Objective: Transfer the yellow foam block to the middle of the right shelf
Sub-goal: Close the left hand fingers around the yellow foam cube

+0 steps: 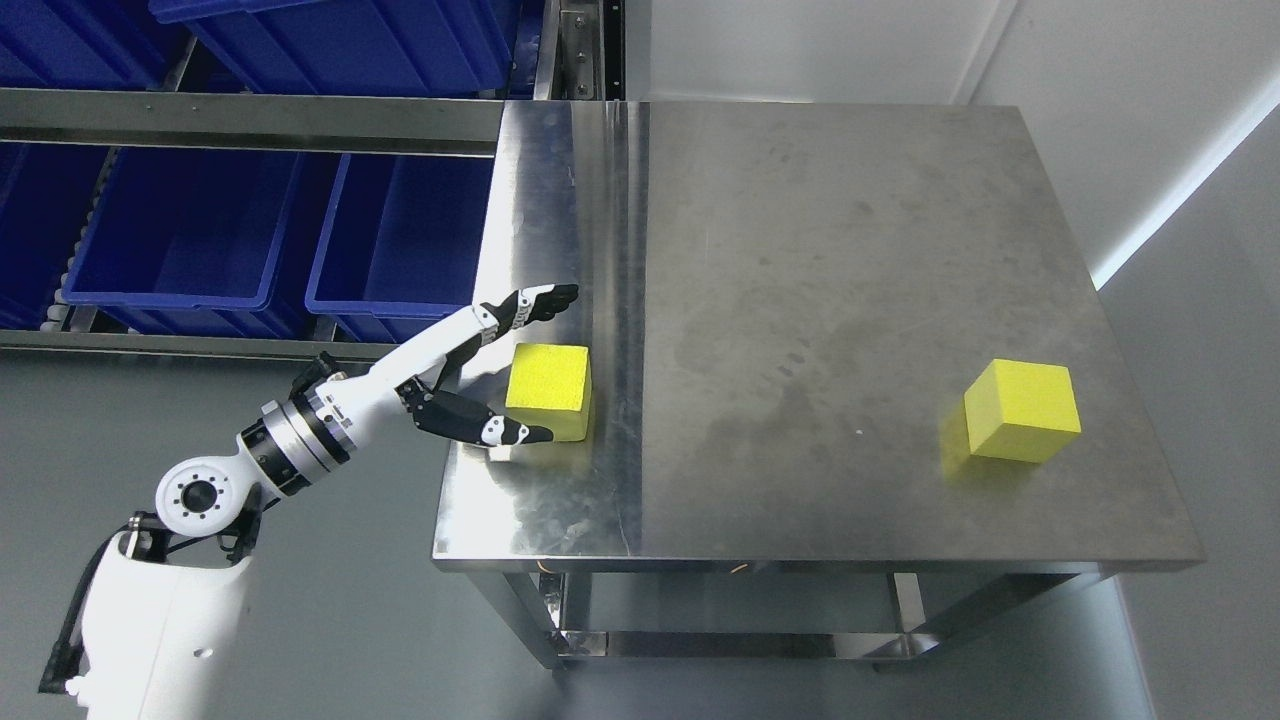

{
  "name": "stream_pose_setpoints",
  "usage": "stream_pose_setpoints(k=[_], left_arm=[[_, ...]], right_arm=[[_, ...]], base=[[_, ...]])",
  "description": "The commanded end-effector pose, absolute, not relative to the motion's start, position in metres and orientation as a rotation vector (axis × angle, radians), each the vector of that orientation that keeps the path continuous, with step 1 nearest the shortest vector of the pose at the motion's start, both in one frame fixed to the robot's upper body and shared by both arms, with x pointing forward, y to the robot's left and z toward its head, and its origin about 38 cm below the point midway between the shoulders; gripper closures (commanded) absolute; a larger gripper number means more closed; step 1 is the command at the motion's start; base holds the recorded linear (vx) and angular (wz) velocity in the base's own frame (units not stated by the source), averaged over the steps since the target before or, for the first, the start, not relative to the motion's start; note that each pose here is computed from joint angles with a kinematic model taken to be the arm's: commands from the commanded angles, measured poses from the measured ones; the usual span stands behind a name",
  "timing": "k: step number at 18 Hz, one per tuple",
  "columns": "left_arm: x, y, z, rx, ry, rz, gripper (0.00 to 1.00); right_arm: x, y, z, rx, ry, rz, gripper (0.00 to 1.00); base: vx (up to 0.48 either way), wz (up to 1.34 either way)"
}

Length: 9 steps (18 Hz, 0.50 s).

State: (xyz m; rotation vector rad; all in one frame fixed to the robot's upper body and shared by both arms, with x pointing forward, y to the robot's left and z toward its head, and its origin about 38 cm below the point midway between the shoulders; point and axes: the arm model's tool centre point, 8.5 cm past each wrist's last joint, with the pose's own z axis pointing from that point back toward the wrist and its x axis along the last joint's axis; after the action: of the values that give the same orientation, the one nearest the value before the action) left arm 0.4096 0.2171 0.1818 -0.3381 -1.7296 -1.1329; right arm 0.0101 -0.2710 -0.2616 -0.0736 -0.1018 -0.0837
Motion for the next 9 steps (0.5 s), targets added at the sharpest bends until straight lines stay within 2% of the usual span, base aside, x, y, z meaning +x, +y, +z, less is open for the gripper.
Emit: stream_pose_setpoints(k=[1,3,4,9], left_arm=[[0.42,0.189,0.14,-0.372,-1.573,-1.199,0.01],[0.421,0.185,0.134,-0.349,-1.544,-1.225,0.02],[0.421,0.185,0.132,-0.348,-1.54,-1.225,0.06],[0.427,0.195,0.14,-0.341,-1.594,-1.132,0.39]], right_arm=[[0.017,-0.283,-0.26,-0.091,-0.121,-0.083,0.0],[0.018,-0.283,-0.26,-0.091,-0.122,-0.082,0.0],[0.017,-0.283,-0.261,-0.091,-0.121,-0.082,0.0],[0.018,-0.283,-0.26,-0.091,-0.122,-0.082,0.0]], base=[[0.0,0.0],[0.0,0.0],[0.0,0.0],[0.0,0.0]])
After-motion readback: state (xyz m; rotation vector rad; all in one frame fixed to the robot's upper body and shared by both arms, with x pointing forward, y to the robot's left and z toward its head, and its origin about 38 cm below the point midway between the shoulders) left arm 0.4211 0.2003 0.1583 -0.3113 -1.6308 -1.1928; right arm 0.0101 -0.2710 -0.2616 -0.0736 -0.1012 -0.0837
